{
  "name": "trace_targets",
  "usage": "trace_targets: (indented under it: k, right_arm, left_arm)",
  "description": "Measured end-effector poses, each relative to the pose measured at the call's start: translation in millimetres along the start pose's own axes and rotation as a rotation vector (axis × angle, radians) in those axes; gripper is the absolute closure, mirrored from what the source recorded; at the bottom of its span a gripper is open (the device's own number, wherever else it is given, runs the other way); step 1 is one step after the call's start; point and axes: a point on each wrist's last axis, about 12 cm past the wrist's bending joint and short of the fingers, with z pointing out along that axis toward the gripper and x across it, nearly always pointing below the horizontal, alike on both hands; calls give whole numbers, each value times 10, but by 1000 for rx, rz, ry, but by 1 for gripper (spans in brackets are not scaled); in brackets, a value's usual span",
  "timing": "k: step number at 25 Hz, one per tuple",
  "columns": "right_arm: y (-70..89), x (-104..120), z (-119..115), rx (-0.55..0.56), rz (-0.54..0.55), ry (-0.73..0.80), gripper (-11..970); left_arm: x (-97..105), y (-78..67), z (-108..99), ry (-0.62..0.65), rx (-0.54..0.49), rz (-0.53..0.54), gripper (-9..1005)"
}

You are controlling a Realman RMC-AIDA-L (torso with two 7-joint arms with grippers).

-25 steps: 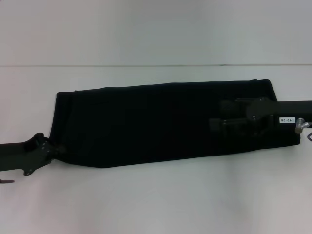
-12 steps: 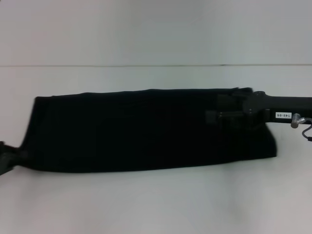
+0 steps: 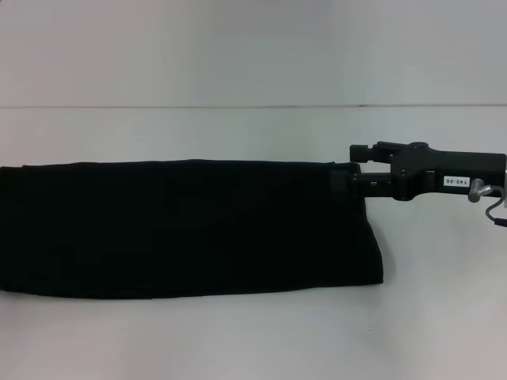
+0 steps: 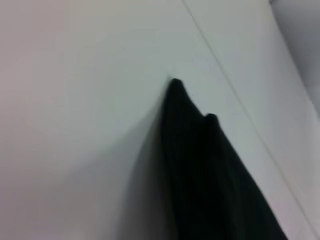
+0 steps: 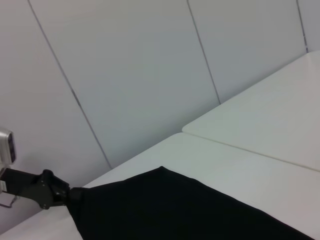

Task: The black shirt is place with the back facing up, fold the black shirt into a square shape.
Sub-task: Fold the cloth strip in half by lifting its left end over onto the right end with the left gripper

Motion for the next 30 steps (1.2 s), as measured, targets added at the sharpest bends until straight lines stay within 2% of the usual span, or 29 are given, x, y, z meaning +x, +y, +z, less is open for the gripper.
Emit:
trace_targets:
  k: [2,3,4,5,8,11,13,15,17,19,21,22,23,24,26,28,30]
  right_arm:
    - [1,11,0,1,1,0,43]
    - [0,18,-7,3,3,-1,43]
    - [-3,26,-18,6,6,-4,43]
    - [-11,34,-40,13,8,-8,43]
    - [-59,64,-163,50,17,-32,43]
    - [-127,124,-379,114,32,-80,43]
    - [-159,174,-542,155,42,-112,43]
    - [-182,220,-691,189,53,-134,44]
    - [-198,259,-828,217,59,-148,44]
    - [-208,284,-935,238,57,-156,44]
    - [-216,296,-1020,254,54,-162,44]
    - [-220,300,-1060,260,52,-164,44]
    - [-225,300,-1091,266,51,-163,44]
    - [-229,297,-1110,269,49,-163,44]
    - [-235,289,-1132,272,47,-163,44]
    - [-240,284,-1143,276,45,-163,44]
    - [-248,273,-1138,278,42,-159,44]
  left_arm:
    - [7,-42,17,14,27,1,960]
    - [9,-91,45,27,54,3,960]
    - [5,-216,111,55,120,12,960]
    - [5,-216,111,55,120,12,959]
    - [-46,-534,279,108,265,45,955]
    - [-99,-1028,613,193,413,104,951]
    - [-58,-1293,841,250,456,139,948]
    - [99,-1656,1186,332,489,191,945]
    - [252,-1898,1412,380,505,229,943]
    - [503,-2176,1670,439,525,273,940]
    - [770,-2368,1863,485,542,301,937]
    - [770,-2368,1863,485,542,301,936]
    - [930,-2434,1964,505,541,312,935]
    - [1163,-2433,2130,509,517,309,933]
    - [1314,-2355,2273,475,483,297,931]
    - [1574,-2184,2395,440,456,270,928]
    - [1713,-2069,2403,406,474,280,925]
